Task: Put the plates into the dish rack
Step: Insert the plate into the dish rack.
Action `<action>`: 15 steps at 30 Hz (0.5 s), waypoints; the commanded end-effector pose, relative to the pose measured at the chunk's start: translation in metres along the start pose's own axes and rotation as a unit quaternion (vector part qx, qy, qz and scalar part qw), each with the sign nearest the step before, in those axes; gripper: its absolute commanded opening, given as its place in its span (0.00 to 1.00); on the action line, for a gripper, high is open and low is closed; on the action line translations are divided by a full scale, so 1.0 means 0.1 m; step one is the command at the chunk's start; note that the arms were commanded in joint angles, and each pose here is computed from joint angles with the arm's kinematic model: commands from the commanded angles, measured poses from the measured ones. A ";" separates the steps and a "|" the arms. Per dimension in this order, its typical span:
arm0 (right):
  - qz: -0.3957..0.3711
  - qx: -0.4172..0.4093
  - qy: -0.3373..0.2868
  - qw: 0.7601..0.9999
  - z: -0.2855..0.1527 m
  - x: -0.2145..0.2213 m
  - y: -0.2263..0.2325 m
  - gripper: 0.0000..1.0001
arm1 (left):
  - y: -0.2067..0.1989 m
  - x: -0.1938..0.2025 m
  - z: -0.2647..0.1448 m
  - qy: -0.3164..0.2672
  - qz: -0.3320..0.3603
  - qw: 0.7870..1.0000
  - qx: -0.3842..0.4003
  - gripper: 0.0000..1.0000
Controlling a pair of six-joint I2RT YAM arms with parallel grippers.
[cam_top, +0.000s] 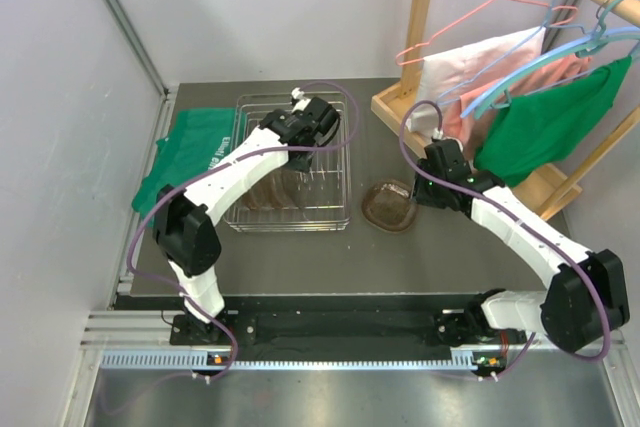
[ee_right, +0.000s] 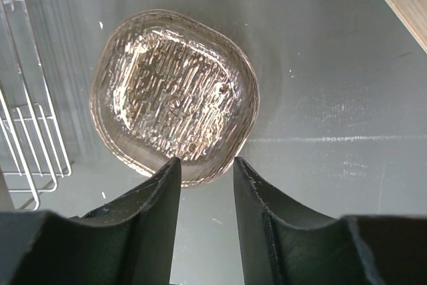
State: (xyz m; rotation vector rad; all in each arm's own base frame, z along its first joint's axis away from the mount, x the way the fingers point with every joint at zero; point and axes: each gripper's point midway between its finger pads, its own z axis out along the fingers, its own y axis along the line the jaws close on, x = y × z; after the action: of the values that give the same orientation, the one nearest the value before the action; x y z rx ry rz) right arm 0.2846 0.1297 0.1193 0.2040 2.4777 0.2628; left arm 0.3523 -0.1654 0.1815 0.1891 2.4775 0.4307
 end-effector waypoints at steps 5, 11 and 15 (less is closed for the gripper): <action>-0.001 -0.005 0.002 1.000 0.08 -0.03 0.08 0.47 | -0.11 -0.41 -0.65 -0.079 -0.069 0.983 0.151 0.83; 0.011 -0.004 0.032 0.999 0.23 0.03 0.01 0.50 | -0.26 -0.58 -1.07 -0.126 -0.103 0.937 0.310 0.89; 0.015 -0.005 0.055 0.998 0.38 0.08 -0.05 0.49 | -0.22 -0.64 -1.28 -0.138 -0.127 0.900 0.393 0.91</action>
State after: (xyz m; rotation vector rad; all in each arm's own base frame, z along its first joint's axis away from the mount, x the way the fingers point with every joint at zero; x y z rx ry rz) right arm 0.2855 0.1285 0.0845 0.2301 2.5997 0.2524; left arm 0.3315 -0.2136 0.2680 0.1800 2.3407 -0.3614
